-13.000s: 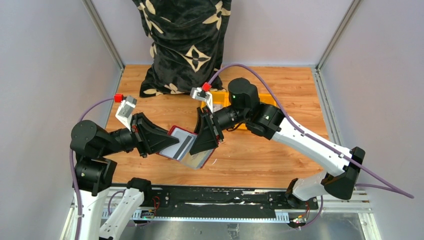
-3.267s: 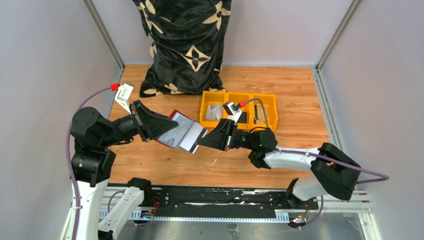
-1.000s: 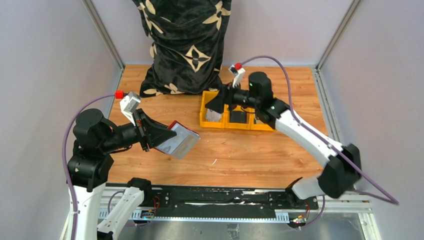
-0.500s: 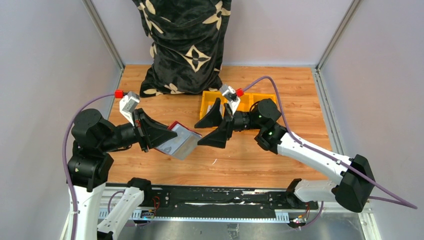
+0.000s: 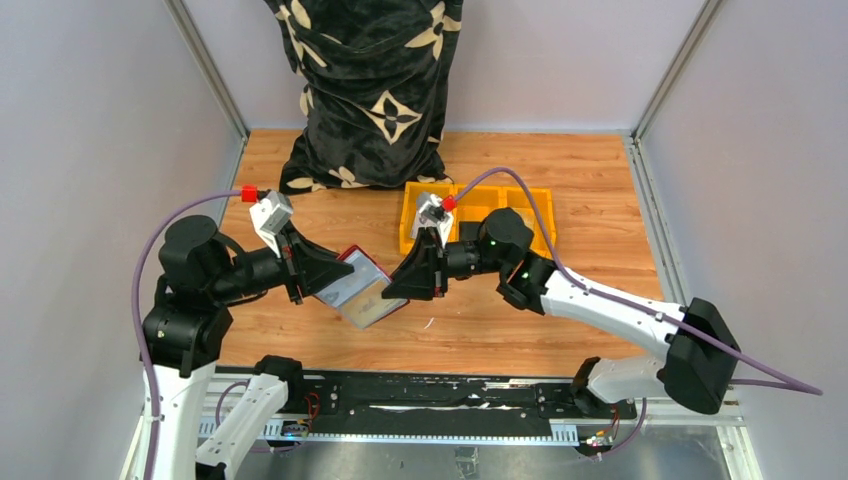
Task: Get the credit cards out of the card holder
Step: Place the card holder at the center of the board.
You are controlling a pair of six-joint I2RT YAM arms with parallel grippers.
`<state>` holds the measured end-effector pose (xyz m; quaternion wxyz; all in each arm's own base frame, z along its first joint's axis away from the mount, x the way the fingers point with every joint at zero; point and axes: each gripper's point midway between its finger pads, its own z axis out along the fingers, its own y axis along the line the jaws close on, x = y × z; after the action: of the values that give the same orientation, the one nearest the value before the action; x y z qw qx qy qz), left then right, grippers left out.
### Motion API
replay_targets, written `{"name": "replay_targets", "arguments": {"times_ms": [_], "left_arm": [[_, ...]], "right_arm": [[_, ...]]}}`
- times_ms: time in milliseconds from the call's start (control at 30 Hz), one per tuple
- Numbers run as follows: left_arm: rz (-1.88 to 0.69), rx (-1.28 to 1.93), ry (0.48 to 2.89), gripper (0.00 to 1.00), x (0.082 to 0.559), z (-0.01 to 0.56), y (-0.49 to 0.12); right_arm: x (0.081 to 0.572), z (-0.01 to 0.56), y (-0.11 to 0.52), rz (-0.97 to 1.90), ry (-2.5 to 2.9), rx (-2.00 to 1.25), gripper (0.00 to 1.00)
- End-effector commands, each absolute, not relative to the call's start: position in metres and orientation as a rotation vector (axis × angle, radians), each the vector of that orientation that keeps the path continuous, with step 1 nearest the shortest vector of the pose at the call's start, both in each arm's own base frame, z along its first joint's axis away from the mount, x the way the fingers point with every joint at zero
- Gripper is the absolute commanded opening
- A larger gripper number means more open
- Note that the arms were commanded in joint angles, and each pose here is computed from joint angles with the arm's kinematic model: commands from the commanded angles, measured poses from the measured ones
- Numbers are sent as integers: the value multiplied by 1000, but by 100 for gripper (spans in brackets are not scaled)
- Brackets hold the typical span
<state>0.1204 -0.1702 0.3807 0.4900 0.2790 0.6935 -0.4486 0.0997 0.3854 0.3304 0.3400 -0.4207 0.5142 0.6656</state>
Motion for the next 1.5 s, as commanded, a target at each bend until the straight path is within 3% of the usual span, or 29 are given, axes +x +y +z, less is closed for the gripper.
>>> {"name": "replay_targets", "arguments": {"times_ms": [0,100,300,333,433,533,600,800,1033,1200,1233,1267,1467], "left_arm": [[-916,726,1719,0,149,349,-161],[-819,773,1725,0,160,328,-154],[-567,959,1708,2,177,270,-135],[-516,997,1702,2,181,260,-131],[-310,1142,1683,0,193,226,-112],[-115,1324,1664,0,204,188,-92],[-33,1423,1652,0,208,164,-84],[134,1526,1605,0,227,109,-76],[452,1538,1452,2,275,96,-61],[79,1557,1657,67,251,94,-87],[-30,1558,1692,92,239,96,-96],[-126,1549,1710,99,228,99,-104],[-252,1295,1914,100,227,138,-109]], "right_arm": [[108,300,400,1750,1568,-1028,12],[127,277,414,1726,1749,-914,0],[180,234,446,1699,2014,-566,1],[185,232,451,1720,2017,-527,8],[190,222,462,1758,2036,-517,46],[197,196,454,1640,2130,-504,67],[202,180,435,1507,2188,-481,75],[227,163,365,1256,2231,-307,80],[241,174,298,1085,2179,-215,81],[248,179,254,939,2137,-151,89],[250,179,245,908,2138,-140,91],[251,179,236,880,2144,-129,91],[268,191,174,593,2077,-73,93]]}}
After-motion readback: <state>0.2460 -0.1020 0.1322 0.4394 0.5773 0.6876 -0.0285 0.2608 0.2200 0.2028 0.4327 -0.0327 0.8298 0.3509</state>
